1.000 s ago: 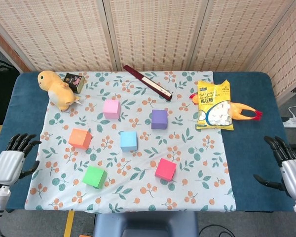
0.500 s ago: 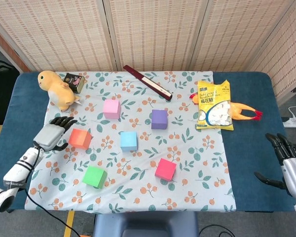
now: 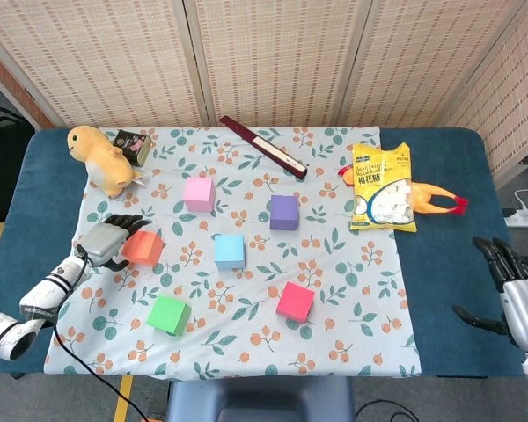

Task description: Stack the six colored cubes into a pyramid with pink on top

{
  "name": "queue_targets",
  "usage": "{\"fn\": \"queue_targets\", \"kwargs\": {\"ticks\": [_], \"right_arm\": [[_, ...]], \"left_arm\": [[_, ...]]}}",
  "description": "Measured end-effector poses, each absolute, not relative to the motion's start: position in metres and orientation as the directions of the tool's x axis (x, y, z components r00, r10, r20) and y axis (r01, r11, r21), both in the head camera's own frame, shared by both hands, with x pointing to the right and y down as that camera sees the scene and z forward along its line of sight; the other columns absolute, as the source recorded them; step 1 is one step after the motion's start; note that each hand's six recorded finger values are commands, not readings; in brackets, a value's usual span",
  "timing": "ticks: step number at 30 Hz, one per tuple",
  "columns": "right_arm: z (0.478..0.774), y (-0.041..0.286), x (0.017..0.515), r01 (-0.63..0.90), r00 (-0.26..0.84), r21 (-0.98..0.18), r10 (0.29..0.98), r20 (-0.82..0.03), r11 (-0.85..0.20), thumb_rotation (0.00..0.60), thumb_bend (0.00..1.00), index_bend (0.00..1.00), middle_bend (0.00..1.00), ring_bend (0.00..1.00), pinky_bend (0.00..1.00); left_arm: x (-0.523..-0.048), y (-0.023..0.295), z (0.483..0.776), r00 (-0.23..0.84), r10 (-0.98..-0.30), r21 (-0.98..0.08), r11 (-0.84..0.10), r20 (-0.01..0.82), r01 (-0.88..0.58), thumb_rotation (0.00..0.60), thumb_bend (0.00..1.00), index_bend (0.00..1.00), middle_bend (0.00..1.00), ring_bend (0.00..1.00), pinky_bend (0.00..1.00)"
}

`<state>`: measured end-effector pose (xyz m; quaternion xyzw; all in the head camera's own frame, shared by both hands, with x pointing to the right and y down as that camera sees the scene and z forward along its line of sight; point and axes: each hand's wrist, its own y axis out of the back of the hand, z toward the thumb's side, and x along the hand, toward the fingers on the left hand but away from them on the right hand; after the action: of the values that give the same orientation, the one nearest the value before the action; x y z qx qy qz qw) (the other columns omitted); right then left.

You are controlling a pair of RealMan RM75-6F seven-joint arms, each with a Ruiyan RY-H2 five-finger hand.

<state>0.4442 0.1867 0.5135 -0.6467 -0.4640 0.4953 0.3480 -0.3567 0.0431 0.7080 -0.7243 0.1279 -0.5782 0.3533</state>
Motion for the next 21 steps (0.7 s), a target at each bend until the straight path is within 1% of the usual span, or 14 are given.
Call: {"fn": "queue_targets", "kwargs": {"ticks": [3,9,11,14,15,16,18,21], "right_arm": [[0.515,0.186,0.444,0.256,0.079,-0.908,0.944,-0.321,-0.331,0.571,0.0,0.0,0.09,0.03,0.15],[0.516,0.186,0.444,0.255,0.077,-0.907,0.943,-0.325,-0.334,0.571,0.0,0.0,0.09,0.03,0.15],[0.516,0.186,0.445,0.257,0.074,-0.907,0.943,-0.325,-0.333,0.57,0.0,0.0,0.09,0.03,0.15],[0.517,0.187,0.446,0.258,0.069,-0.907,0.942,-0.327,-0.334,0.571,0.0,0.0,0.09,0.03,0.15],[0.517,0.187,0.446,0.258,0.068,-0.906,0.942,-0.328,-0.335,0.57,0.0,0.0,0.09,0.03,0.15],[0.518,0.187,0.446,0.258,0.068,-0.906,0.942,-0.33,-0.336,0.57,0.0,0.0,0.09,0.03,0.15],[0.518,0.187,0.446,0.259,0.067,-0.906,0.942,-0.33,-0.336,0.57,0.0,0.0,0.09,0.03,0.15],[0.517,0.187,0.447,0.259,0.065,-0.907,0.943,-0.326,-0.332,0.571,0.0,0.0,0.09,0.03,0.15]], "left_arm": [[-0.356,0.043,0.711,0.296,-0.595,-0.659,-0.72,0.747,0.215,0.6,0.33,0.1,0.03,0.05,0.13],[-0.357,0.043,0.72,0.287,-0.597,-0.658,-0.722,0.749,0.215,0.6,0.34,0.15,0.08,0.09,0.16],[-0.356,0.043,0.723,0.285,-0.595,-0.655,-0.725,0.751,0.212,0.6,0.34,0.17,0.11,0.11,0.17],[-0.354,0.043,0.728,0.284,-0.598,-0.657,-0.727,0.749,0.201,0.6,0.33,0.22,0.17,0.16,0.22],[-0.354,0.042,0.729,0.282,-0.601,-0.658,-0.726,0.748,0.199,0.6,0.33,0.24,0.2,0.19,0.24],[-0.354,0.042,0.73,0.281,-0.603,-0.66,-0.725,0.746,0.197,0.6,0.33,0.27,0.25,0.23,0.27],[-0.353,0.04,0.733,0.277,-0.61,-0.664,-0.724,0.742,0.187,0.6,0.32,0.32,0.3,0.27,0.31],[-0.35,0.037,0.732,0.278,-0.623,-0.674,-0.723,0.731,0.152,0.6,0.32,0.35,0.35,0.31,0.36]]}}
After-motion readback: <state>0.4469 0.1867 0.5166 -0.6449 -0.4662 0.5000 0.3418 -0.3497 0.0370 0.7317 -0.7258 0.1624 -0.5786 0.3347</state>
